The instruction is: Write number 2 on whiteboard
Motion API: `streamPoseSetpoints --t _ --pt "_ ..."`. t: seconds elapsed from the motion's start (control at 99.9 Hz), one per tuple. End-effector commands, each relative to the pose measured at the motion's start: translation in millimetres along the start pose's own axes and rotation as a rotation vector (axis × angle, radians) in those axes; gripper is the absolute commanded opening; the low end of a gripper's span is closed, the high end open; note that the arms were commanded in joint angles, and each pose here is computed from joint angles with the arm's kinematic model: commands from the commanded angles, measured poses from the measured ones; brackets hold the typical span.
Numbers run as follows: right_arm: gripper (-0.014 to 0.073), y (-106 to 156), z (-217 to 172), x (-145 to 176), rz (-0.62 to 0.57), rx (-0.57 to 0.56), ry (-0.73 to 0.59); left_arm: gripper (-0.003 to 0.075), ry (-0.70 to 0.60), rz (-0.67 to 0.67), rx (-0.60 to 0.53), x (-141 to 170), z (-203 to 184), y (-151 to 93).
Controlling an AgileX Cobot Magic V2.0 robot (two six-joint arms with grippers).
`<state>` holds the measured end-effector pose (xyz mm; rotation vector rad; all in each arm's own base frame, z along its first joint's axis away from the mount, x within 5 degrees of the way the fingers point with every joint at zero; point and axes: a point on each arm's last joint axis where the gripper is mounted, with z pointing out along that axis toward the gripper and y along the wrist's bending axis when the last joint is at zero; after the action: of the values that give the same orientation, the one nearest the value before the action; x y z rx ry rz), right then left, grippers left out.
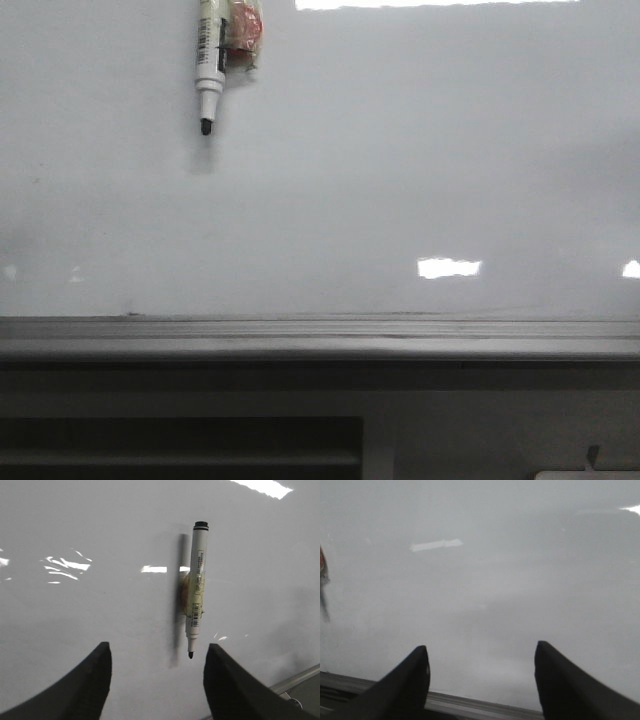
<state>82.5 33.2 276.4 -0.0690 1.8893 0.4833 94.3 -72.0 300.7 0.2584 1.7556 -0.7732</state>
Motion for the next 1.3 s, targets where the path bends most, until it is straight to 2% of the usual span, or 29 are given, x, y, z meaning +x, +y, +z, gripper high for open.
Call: streamPoseSetpoints --t 0.0,0.27,0.49,0.69,0.89,1.141,1.291 --pt "0.0419 2.0 -1.9 -17.4 -0.002 0.007 -0.093 0.0418 -0.092 -0.007 0.013 -16.3 14.4 -6.9" --pt "0.0414 2.0 -1.9 -17.4 -0.002 0.007 -0.093 0.0418 -0.107 0.086 0.060 -18.2 67.5 -32.8" --pt "0.0414 2.2 -1.9 -16.5 -0.003 0.004 -0.084 0.0418 -0.034 0.115 0.030 -16.0 110.7 -40.5" --pt "0.0414 2.4 -1.8 -16.0 -0.003 0.002 -0.078 0.0405 -0.012 0.141 0.029 -15.7 128.4 -44.8" --pt "0.0414 2.5 -1.8 -15.5 -0.003 0.001 -0.073 0.0258 -0.010 0.141 0.027 -15.2 129.9 -44.8" --pt "0.0414 2.7 -1.8 -15.1 -0.003 0.000 -0.069 -0.0015 -0.007 0.141 0.028 -14.8 129.9 -44.8" --pt "0.0414 3.3 -1.7 -13.4 -0.001 -0.007 -0.049 -0.0020 0.001 0.168 0.040 -14.8 128.5 -45.9"
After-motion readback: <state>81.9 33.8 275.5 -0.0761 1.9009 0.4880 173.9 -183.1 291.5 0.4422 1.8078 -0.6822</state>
